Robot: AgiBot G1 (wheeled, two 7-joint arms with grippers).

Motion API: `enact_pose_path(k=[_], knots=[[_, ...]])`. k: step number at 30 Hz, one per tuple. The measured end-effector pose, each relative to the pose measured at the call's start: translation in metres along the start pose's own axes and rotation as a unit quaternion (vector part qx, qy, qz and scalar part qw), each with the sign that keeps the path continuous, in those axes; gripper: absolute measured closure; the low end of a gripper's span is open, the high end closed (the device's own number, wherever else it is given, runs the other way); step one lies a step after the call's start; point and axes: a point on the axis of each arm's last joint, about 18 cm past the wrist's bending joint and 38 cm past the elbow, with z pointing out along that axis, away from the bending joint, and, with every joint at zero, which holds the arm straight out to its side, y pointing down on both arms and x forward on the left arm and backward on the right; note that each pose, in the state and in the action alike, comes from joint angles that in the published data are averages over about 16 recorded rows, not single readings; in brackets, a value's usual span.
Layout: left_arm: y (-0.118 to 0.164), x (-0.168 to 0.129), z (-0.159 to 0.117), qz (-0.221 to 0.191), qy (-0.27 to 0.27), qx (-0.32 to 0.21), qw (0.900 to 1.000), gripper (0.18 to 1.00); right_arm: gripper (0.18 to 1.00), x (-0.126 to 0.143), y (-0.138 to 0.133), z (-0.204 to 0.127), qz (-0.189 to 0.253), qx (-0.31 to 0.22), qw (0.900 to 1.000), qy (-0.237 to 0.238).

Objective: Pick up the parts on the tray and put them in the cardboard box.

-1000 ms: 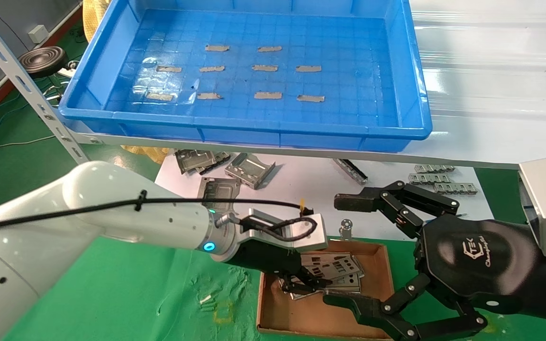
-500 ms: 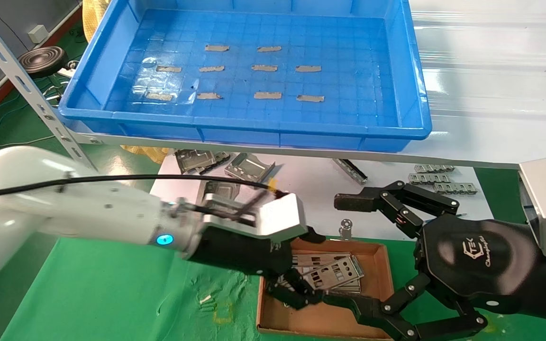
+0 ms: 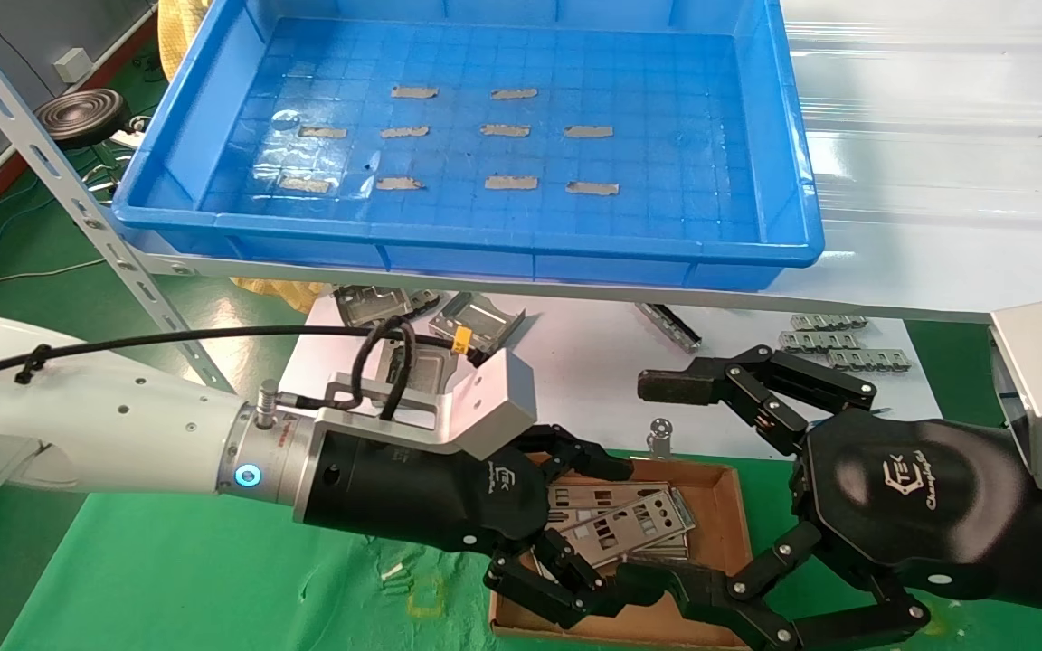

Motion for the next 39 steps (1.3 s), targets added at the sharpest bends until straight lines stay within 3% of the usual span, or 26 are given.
enact_pose_path(k=[9, 39], knots=[[0.002, 0.004, -0.013, 0.003, -0.009, 0.015, 0.9998, 0.184, 0.178, 0.000, 0.000, 0.000, 0.000, 0.000, 1.000, 0.000], [0.002, 0.050, -0.112, 0.031, -0.056, 0.109, 0.9920, 0.184, 0.178, 0.000, 0.000, 0.000, 0.000, 0.000, 1.000, 0.000]])
